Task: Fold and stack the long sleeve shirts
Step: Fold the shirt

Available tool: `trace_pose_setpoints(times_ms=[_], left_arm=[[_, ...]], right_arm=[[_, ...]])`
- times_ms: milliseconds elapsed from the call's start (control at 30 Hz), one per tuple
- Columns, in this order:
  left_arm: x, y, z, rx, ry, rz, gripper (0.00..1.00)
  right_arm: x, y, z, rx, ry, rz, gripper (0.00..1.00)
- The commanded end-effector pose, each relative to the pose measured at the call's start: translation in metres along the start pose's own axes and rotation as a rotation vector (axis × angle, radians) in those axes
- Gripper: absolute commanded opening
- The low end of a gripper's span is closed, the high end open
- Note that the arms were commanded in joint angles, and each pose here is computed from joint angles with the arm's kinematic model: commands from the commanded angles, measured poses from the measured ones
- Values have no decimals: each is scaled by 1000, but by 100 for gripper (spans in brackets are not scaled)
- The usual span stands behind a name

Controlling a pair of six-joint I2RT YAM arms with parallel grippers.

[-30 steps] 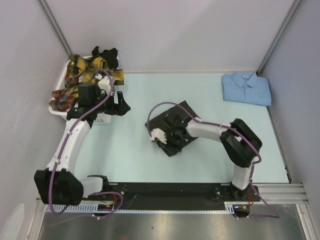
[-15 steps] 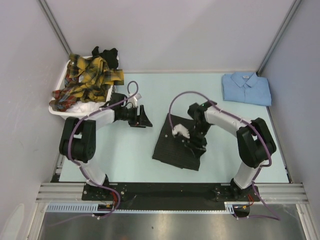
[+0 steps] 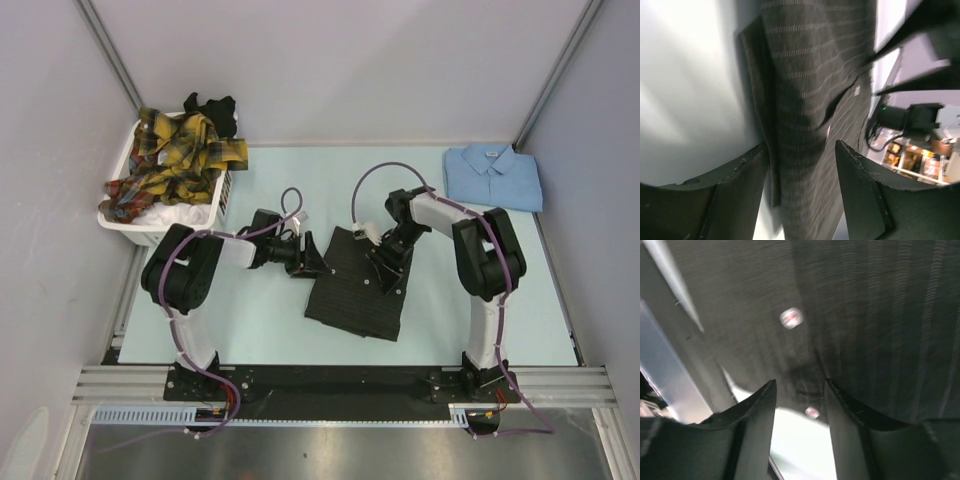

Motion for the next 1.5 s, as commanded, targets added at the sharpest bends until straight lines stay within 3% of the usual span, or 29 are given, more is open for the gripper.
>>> trace_pose_setpoints(times_ms=[0, 200, 300, 533, 567, 700, 933, 1033, 1067, 1133, 1267, 1333, 1367, 1467], left_arm=[[35, -12, 24, -20, 146, -96, 64], [45, -6, 37, -38, 161, -98, 61], [45, -1, 40, -49, 155, -87, 51], [17, 29, 31, -95, 66, 26, 2], [11, 37, 27, -104, 66, 55, 0], [-5, 46, 3, -59, 133, 187, 0], [-30, 71, -43, 22, 317, 392, 0], [-45, 91, -69, 52, 417, 486, 0], [-57, 109, -80, 30, 457, 528, 0], [-60, 114, -102, 103, 577, 583, 0], [-97, 166, -147, 100, 810, 823, 0], [-96, 171, -149, 215, 893, 864, 0], [-110, 186, -157, 210, 930, 930, 0], [-108, 177, -141, 371, 973, 986, 0]], right_arm=[[-33, 2, 18, 24, -110, 118, 47], [-47, -5, 27, 61, -134, 143, 47], [-48, -5, 28, 66, -128, 146, 46], [-41, 0, 22, 18, -97, 178, 48], [-42, 2, 17, -4, -91, 194, 48], [-30, 15, -13, -187, 21, 321, 48], [-25, 26, -76, -531, 205, 531, 59], [-27, 25, -91, -618, 263, 573, 63], [-24, 26, -96, -634, 287, 600, 64], [-24, 26, -100, -667, 332, 635, 65], [-18, 28, -104, -729, 415, 703, 69], [-19, 29, -99, -744, 468, 770, 72], [-18, 28, -96, -746, 486, 793, 73], [-22, 26, -89, -773, 538, 873, 82]])
Point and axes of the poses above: each gripper's point midway between its finger pads, its own z axis out along the fingers, its own x axis along the line the jaws close on, y = z × x, the point moved 6 cm from there along -z, back along the fingers, and after that the axes turned 15 degrees about z, right-handed, at the moved point
